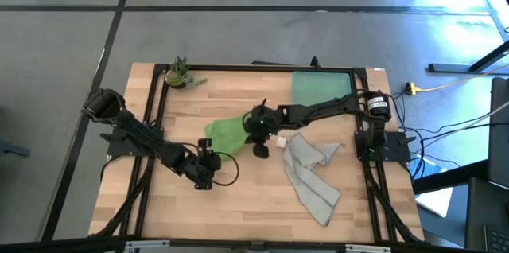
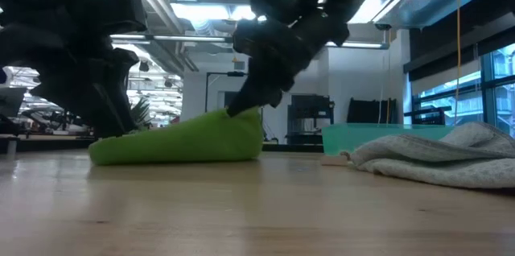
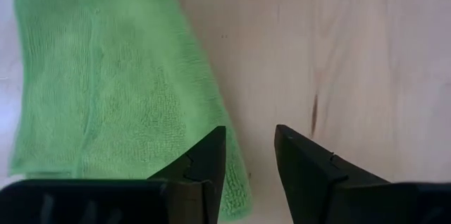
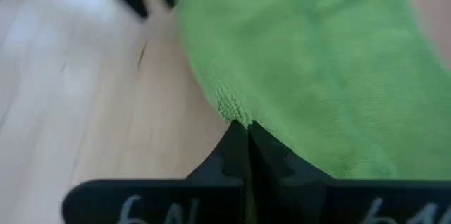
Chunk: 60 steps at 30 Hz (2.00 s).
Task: Roll microfiber towels into tight, uniform cylinder then place into a basket
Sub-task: Roll the green microfiber towel
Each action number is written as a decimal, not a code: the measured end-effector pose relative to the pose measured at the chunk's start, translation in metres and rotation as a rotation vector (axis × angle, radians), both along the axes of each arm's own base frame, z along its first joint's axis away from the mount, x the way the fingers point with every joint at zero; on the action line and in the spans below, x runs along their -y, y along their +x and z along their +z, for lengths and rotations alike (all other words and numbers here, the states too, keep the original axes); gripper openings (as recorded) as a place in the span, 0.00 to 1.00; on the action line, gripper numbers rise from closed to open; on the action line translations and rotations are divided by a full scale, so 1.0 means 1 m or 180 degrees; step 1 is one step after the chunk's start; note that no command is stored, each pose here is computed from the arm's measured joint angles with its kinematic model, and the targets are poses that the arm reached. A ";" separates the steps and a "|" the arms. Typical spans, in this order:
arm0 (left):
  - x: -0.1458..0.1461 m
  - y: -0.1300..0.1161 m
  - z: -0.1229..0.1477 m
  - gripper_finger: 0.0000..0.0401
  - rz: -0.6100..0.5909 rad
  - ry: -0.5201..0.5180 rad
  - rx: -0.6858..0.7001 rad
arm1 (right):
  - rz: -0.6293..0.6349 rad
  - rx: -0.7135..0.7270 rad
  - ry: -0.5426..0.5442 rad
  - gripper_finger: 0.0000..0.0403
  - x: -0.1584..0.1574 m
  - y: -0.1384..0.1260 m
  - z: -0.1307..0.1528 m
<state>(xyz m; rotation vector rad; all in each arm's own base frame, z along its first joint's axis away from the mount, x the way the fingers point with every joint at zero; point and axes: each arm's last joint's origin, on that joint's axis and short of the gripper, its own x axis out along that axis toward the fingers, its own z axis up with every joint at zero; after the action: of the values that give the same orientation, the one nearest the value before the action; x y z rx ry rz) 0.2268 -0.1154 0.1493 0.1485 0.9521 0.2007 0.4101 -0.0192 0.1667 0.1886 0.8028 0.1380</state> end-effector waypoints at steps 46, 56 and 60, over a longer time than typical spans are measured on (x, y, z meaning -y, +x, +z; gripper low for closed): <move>-0.036 0.024 -0.020 0.29 0.0251 0.0941 -0.0097 | -0.0419 0.0006 0.0157 0.01 0.032 -0.001 0.001; -0.062 0.027 -0.021 0.29 0.0567 0.1046 -0.0251 | -0.0486 -0.0025 0.0101 0.01 0.033 -0.001 0.001; -0.068 0.028 -0.021 0.29 0.0512 0.1147 -0.0324 | -0.0504 -0.0075 0.0086 0.01 0.033 -0.002 0.000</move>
<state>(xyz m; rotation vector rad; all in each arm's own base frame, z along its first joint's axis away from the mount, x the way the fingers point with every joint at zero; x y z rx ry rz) 0.2547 -0.0474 0.1287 0.4173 1.0236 0.5175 0.4077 -0.0523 0.1662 0.2789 0.8065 -0.0029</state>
